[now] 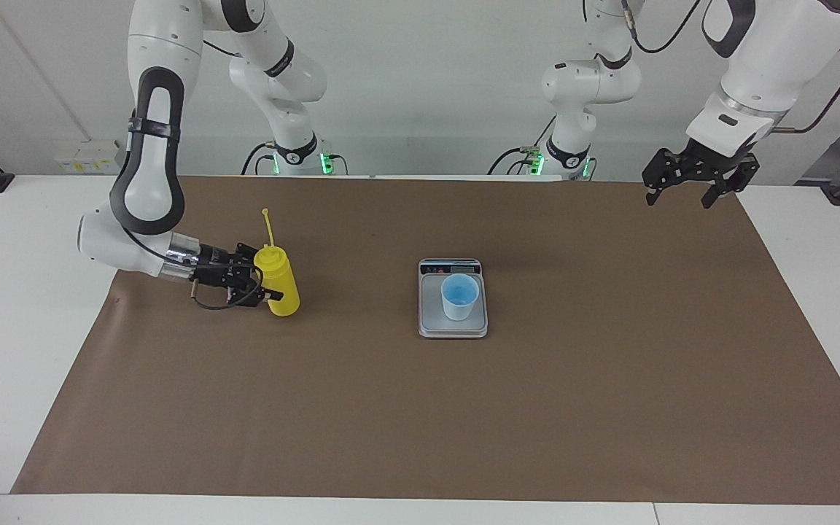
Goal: Pour seasoning into cup on scale with both arms
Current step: 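Lift the yellow bottle with the right gripper over the blue cup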
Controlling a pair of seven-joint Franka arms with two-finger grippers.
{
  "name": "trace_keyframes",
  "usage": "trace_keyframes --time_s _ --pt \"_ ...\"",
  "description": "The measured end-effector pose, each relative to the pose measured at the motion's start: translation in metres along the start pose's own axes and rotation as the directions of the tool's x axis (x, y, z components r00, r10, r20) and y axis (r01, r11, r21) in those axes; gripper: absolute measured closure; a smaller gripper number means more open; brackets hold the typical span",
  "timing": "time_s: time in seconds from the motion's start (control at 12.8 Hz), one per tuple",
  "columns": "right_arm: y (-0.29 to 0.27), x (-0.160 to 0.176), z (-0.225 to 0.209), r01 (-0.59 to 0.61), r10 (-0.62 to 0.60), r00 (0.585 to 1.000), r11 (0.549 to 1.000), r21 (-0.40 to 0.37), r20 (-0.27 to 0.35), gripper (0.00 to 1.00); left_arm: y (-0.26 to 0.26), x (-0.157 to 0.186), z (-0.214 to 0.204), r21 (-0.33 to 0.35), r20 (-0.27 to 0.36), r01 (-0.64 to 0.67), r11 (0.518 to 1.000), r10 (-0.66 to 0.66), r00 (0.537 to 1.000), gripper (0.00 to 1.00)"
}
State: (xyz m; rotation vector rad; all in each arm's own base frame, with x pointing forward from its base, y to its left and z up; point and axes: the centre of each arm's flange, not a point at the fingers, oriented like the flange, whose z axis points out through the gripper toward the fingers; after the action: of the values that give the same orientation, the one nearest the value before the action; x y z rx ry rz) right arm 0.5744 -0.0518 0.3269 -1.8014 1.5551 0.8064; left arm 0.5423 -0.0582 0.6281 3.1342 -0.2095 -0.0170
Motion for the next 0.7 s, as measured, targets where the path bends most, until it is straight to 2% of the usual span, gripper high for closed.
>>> trace_keyframes --time_s 0.23,0.39,0.47,0.7 --pt "-0.035 -0.07 0.012 -0.077 0.083 0.993 0.994 0.071 -0.086 0.36 -0.004 0.0 0.0 0.0 0.001 0.007 1.0 -0.007 1.0 0.0" --pt "-0.056 -0.114 0.04 -0.094 0.111 0.984 0.988 0.125 -0.138 0.46 -0.003 0.0 0.0 0.0 0.001 0.006 1.0 -0.006 1.0 0.0" --pt "-0.065 -0.136 0.056 -0.1 0.124 0.978 0.985 0.142 -0.17 0.48 -0.003 0.0 0.0 0.0 0.001 0.006 1.0 -0.006 1.0 0.0" --pt "-0.091 -0.193 0.091 -0.117 0.162 0.937 0.98 0.16 -0.308 0.48 -0.003 0.0 0.0 0.0 0.001 0.006 1.0 -0.006 1.0 0.0"
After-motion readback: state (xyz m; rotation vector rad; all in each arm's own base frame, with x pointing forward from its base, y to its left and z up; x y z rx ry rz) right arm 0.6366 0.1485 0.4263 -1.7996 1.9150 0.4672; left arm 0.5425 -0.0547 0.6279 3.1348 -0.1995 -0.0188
